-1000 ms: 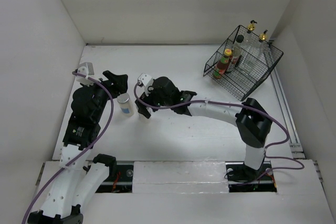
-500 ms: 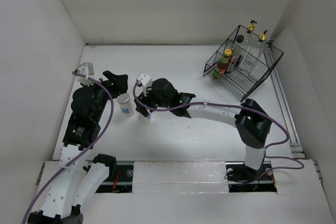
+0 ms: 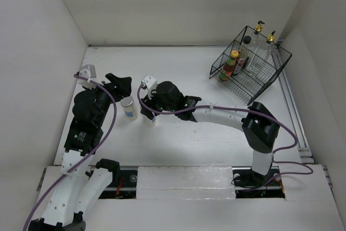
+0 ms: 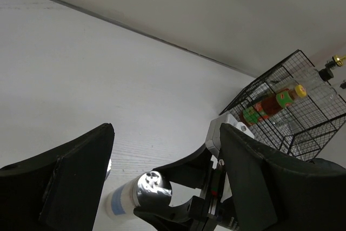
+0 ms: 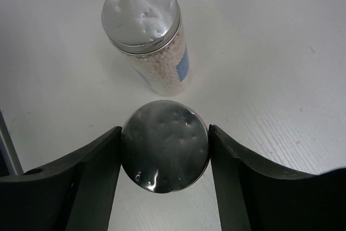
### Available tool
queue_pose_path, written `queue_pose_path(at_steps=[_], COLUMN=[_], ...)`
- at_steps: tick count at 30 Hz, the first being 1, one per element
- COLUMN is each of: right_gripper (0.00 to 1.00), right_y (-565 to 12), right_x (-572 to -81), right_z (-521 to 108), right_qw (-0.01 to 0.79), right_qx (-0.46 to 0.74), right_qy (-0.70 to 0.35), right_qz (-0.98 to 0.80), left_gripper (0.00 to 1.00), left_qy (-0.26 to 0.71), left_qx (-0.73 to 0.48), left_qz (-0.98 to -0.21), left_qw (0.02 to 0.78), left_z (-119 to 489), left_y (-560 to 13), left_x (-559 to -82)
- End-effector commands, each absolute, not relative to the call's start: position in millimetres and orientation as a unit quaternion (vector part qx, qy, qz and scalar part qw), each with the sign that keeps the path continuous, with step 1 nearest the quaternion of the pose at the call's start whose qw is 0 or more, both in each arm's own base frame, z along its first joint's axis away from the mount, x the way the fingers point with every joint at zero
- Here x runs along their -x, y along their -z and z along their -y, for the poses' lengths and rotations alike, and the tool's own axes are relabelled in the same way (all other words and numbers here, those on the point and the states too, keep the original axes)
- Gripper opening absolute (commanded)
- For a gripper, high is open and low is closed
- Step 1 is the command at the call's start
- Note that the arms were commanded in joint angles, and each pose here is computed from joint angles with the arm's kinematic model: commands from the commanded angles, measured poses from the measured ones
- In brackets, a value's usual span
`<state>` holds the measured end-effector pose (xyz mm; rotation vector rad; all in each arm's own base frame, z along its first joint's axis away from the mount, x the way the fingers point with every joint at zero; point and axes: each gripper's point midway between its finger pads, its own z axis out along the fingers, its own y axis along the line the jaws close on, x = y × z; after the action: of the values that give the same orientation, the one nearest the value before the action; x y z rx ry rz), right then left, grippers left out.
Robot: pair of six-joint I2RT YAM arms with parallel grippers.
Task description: Organize the condiment bottles
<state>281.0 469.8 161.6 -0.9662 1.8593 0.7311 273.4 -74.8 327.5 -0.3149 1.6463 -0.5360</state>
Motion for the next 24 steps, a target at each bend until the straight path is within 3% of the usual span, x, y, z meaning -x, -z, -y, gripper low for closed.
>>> queue_pose_path(at_steps=[1, 5, 8, 14, 21, 24], right_gripper=[0.48, 0.48, 0.48, 0.48, 0.48, 0.48], right_y=[-179.3, -221.3, -285.7, -388.2, -433.0, -446.2], right_x=[-280.0, -285.0, -298.3, -332.4, -348.6, -348.6], right_z=[-472.5, -444.4, -399.4, -240.9, -72.6, -36.8], right_qw=[0.468, 0.511, 0.569, 0.681, 0.731, 0.738], right_qx=[0.373, 0.334, 0.269, 0.077, -0.120, -0.167], right_qy=[-0.296, -0.285, -0.285, -0.223, -0.055, -0.020], right_qz=[-0.745, -0.739, -0.723, -0.693, -0.670, -0.653], left_gripper=[0.75, 0.75, 0.75, 0.75, 0.75, 0.75], left_qy=[0.243, 0.246, 0.252, 0.268, 0.274, 0.274], left_qx=[0.129, 0.125, 0.119, 0.102, 0.094, 0.094], left_qz=[-0.703, -0.704, -0.708, -0.711, -0.716, -0.716], left_qw=[0.656, 0.654, 0.649, 0.642, 0.636, 0.636], left_z=[75.4, 77.2, 82.3, 93.2, 98.9, 98.9], left_y=[-341.7, -341.7, -337.2, -336.6, -334.1, -334.1], left_x=[-273.0, -272.5, -274.1, -273.3, -273.4, -273.4])
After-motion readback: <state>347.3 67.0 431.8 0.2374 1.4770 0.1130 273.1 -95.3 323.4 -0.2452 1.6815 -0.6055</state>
